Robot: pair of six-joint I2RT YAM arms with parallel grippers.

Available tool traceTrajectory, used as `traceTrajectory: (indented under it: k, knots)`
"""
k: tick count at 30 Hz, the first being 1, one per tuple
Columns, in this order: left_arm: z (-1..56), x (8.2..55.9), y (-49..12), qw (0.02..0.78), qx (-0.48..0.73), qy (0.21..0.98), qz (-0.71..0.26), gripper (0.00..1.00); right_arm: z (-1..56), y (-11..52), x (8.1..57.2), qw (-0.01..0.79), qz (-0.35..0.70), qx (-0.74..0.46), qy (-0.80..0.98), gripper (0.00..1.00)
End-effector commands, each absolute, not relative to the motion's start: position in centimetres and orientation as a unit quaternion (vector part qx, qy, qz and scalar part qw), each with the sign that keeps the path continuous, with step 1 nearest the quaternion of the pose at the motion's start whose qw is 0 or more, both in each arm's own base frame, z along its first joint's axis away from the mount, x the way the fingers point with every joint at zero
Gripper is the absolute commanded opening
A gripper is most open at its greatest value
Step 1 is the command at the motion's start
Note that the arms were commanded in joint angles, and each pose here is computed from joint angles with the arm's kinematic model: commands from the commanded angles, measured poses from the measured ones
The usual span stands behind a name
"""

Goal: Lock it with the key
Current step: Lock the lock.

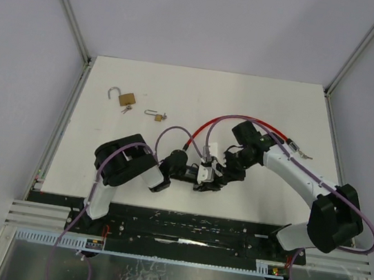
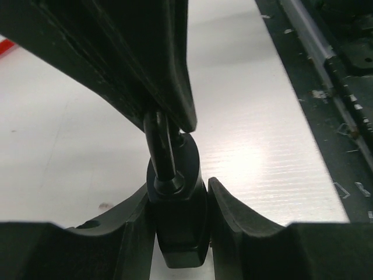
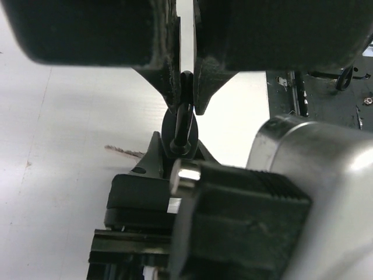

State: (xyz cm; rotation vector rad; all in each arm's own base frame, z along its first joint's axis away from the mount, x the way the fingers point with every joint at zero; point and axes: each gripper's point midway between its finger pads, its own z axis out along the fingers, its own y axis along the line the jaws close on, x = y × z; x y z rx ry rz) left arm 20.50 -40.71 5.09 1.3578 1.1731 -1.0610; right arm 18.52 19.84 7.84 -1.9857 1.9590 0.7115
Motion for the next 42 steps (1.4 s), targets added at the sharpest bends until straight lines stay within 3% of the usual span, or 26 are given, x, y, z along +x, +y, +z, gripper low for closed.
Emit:
traceTrajectory:
  k: [1, 4, 7, 17, 24, 42]
  knots:
    - [20.5, 23.2, -44.2, 0.745, 0.497, 0.286, -0.34, 0.0, 3.2, 21.8, 13.2, 0.074, 0.333, -0.679, 0.65, 0.0]
    - [20.0, 22.1, -44.4, 0.739, 0.503, 0.286, -0.344, 0.0, 2.2, 21.1, 11.8, 0.04, 0.336, -0.681, 0.65, 0.0]
    - [20.5, 21.3, -43.6, 0.739, 0.505, 0.282, -0.345, 0.0, 3.0, 22.4, 12.4, 0.054, 0.34, -0.689, 0.638, 0.0]
    - [19.5, 20.1, -43.6, 0.709, 0.507, 0.298, -0.388, 0.0, 9.5, 19.5, 20.8, 0.252, 0.243, -0.617, 0.705, 0.0]
    - [19.2, 19.3, -43.8, 0.687, 0.504, 0.309, -0.422, 0.0, 11.2, 18.5, 21.8, 0.285, 0.239, -0.596, 0.711, 0.0]
    - [19.2, 19.4, -42.8, 0.667, 0.463, 0.365, -0.455, 0.54, 12.7, 18.3, 20.6, 0.294, 0.275, -0.596, 0.695, 0.0]
